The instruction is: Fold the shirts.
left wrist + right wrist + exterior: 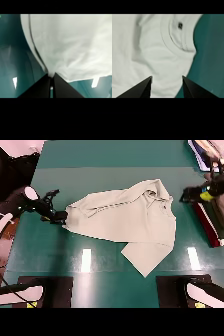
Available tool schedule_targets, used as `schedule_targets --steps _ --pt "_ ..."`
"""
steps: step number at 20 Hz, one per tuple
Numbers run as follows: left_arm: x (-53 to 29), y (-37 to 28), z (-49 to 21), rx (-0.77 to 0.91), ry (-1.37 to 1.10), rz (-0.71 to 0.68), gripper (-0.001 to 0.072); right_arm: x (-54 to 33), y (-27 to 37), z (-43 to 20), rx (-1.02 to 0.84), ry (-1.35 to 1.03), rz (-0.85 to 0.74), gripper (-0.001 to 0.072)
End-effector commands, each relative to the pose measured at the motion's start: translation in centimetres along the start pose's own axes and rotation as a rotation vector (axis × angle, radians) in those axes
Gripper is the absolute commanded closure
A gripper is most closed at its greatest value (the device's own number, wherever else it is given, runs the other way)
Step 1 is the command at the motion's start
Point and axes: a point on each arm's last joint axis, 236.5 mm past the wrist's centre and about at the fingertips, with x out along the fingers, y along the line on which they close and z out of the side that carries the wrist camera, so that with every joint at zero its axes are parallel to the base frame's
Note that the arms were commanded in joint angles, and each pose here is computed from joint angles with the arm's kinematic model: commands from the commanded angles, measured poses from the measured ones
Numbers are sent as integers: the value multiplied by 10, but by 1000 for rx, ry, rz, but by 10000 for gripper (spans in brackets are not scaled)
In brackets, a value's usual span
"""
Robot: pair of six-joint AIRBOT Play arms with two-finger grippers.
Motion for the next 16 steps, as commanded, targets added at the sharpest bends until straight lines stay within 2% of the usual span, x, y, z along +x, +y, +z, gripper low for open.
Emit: schedule_targets --steps 1,4,7,11,16 --pt "-44 -11 19 57 -142 17 681 30 -35 -67 148 162 -19 283" --pt "-68 -17 21 83 -214 19 681 69 -43 -133 287 322 33 282" --pt "-69 -19 15 83 -194 13 681 98 -33 -170 322 386 67 282" --pt "-68 -20 12 83 -181 8 680 124 -14 -196 334 446 99 282" --pt "-68 -20 10 83 -171 7 680 135 6 -186 305 408 132 282"
